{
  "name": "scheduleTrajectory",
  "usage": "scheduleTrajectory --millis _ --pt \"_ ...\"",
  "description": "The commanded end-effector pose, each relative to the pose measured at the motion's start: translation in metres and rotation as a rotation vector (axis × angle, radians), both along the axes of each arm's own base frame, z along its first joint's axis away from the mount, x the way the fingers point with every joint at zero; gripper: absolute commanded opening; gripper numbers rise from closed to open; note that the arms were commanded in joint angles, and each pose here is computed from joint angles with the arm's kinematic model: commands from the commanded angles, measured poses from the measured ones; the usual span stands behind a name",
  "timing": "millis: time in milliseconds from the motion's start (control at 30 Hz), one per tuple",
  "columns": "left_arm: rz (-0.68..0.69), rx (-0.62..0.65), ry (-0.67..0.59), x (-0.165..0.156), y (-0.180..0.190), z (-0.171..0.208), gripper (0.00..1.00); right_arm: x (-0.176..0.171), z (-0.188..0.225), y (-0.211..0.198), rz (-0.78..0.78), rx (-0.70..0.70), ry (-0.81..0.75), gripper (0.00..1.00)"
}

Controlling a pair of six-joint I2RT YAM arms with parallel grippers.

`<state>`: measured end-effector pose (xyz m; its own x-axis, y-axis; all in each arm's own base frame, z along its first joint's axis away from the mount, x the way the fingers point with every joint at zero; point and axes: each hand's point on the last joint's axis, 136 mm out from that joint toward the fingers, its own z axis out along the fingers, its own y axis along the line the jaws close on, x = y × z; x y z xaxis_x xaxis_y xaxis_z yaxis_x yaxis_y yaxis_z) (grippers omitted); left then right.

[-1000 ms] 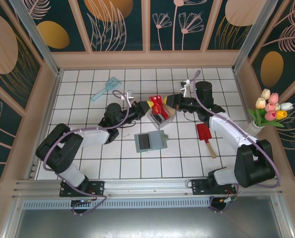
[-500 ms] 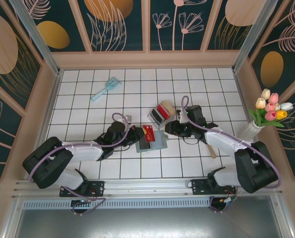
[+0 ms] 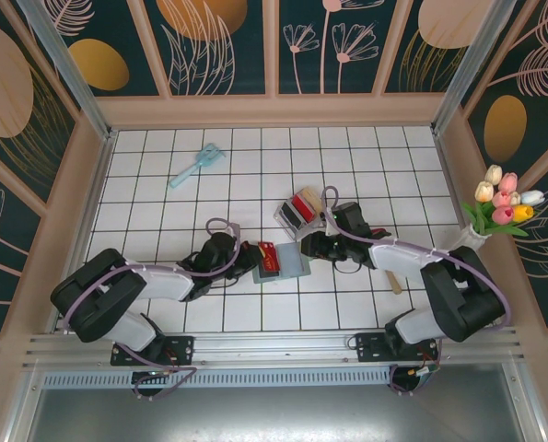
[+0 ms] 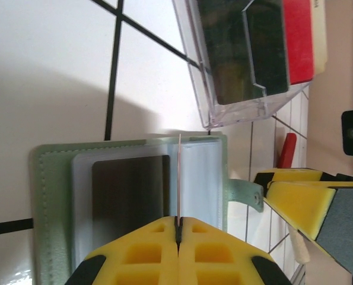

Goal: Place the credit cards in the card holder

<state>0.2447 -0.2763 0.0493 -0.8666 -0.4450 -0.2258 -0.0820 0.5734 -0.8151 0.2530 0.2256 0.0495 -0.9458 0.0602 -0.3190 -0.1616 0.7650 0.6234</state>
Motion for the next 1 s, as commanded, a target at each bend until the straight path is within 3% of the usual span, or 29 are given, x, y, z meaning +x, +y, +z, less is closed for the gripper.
scheduleTrajectory --millis 0,433,667,967 --pt "0.0 -0.01 -0.021 0.004 -0.005 0.0 0.0 0.001 -0.009 0.0 -0.01 -0.009 0.003 0.42" --pt "-0.007 -0.11 -0.023 0.002 -0.016 0.006 0.0 -0.007 -0.033 -0.005 -0.01 -0.056 0.065 0.32" --pt "0.03 -0.076 -0.022 -0.001 -0.004 0.007 0.0 -0.003 -0.033 -0.01 -0.035 -0.087 0.057 0.32" --pt "-0.002 -0.11 -0.02 0.003 -0.018 0.008 0.0 -0.002 -0.033 -0.011 -0.04 -0.099 0.057 0.32"
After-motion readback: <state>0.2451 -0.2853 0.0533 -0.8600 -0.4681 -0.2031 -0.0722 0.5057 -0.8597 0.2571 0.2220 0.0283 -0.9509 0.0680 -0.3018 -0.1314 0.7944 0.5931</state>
